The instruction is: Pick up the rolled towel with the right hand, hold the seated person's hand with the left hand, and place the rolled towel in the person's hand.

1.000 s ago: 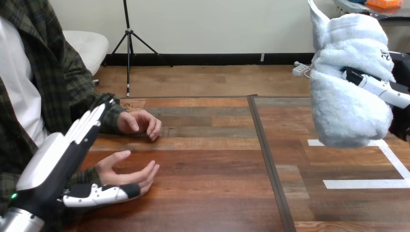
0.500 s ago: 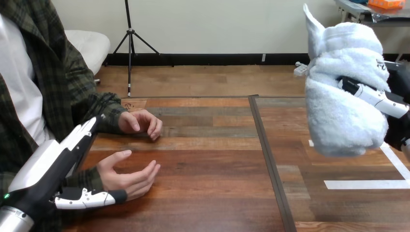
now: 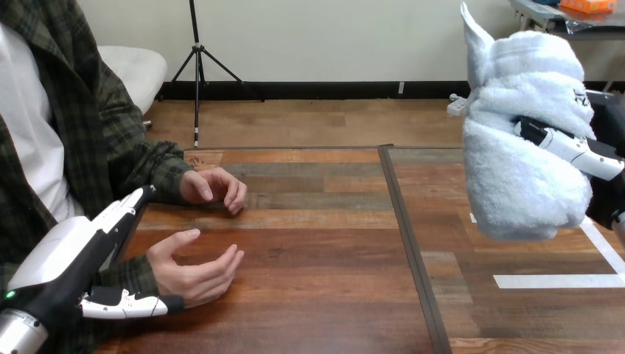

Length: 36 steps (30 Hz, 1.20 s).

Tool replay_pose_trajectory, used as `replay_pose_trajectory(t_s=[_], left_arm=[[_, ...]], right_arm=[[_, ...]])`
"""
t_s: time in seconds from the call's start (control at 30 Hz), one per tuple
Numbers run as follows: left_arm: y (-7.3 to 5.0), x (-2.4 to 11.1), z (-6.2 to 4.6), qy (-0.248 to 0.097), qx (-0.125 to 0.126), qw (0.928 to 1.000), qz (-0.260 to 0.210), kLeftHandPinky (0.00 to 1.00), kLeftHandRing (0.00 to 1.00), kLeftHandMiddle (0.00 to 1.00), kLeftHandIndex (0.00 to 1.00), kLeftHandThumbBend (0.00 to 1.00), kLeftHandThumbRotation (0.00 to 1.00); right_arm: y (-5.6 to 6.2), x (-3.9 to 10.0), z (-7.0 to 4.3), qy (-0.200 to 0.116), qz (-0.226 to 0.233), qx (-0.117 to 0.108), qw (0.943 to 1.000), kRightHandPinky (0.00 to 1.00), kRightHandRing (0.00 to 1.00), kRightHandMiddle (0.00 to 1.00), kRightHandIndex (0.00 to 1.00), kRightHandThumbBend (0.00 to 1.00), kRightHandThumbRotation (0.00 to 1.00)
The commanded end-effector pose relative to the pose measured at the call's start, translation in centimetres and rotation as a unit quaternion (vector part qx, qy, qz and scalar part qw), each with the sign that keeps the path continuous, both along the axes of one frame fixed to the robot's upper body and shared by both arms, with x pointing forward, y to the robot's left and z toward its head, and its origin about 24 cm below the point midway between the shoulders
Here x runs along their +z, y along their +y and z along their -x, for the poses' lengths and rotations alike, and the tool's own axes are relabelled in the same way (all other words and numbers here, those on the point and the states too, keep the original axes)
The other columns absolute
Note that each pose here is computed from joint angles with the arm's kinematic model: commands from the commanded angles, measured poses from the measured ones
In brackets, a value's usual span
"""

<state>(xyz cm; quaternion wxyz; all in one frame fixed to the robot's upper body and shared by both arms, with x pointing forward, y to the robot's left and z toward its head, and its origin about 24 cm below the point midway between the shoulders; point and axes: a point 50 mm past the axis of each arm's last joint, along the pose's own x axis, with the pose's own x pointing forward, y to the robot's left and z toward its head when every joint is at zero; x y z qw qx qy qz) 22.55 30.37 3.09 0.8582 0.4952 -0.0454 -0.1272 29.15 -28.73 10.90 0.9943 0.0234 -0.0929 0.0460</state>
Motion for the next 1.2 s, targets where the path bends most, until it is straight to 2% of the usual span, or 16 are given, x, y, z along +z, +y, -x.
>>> replay_pose_trajectory(t_s=[0.0, 0.33, 0.53, 0.83, 1.03, 1.17], left_arm=[[0.4, 1.9, -1.8, -0.041, -0.008, 0.9985, -0.034, 0.91, 0.95, 0.96, 0.99, 1.0, 0.52], [0.7, 1.3, -2.2, -0.049, -0.002, 0.996, -0.074, 0.88, 0.89, 0.9, 0.94, 1.0, 0.52], [1.0, 0.8, -2.4, -0.043, 0.007, 0.9954, -0.086, 0.88, 0.87, 0.89, 0.92, 1.0, 0.52], [1.2, 0.4, -2.6, -0.034, 0.008, 0.9947, -0.097, 0.83, 0.84, 0.88, 0.9, 1.0, 0.52], [1.3, 0.2, -2.7, -0.024, 0.01, 0.9937, -0.109, 0.79, 0.83, 0.88, 0.9, 1.0, 0.53], [1.4, 0.1, -2.8, -0.021, 0.009, 0.993, -0.116, 0.77, 0.83, 0.87, 0.9, 1.0, 0.54]], right_arm=[[0.5, 3.8, -0.3, -0.091, 0.0, 0.01, 0.9958, 0.0, 0.05, 0.1, 0.1, 0.49, 0.0], [0.6, 4.2, 0.0, -0.103, 0.005, 0.008, 0.9947, 0.01, 0.06, 0.11, 0.1, 0.48, 0.0], [0.8, 4.4, 0.2, -0.108, 0.005, 0.01, 0.9941, 0.01, 0.06, 0.11, 0.1, 0.48, 0.0], [1.0, 4.6, 0.6, -0.119, 0.001, 0.023, 0.9926, 0.01, 0.05, 0.1, 0.1, 0.52, 0.0], [1.3, 5.0, 0.9, -0.124, 0.015, 0.014, 0.9921, 0.01, 0.05, 0.1, 0.1, 0.53, 0.0], [1.4, 5.2, 1.0, -0.127, 0.013, 0.021, 0.9916, 0.01, 0.05, 0.1, 0.1, 0.53, 0.0]])
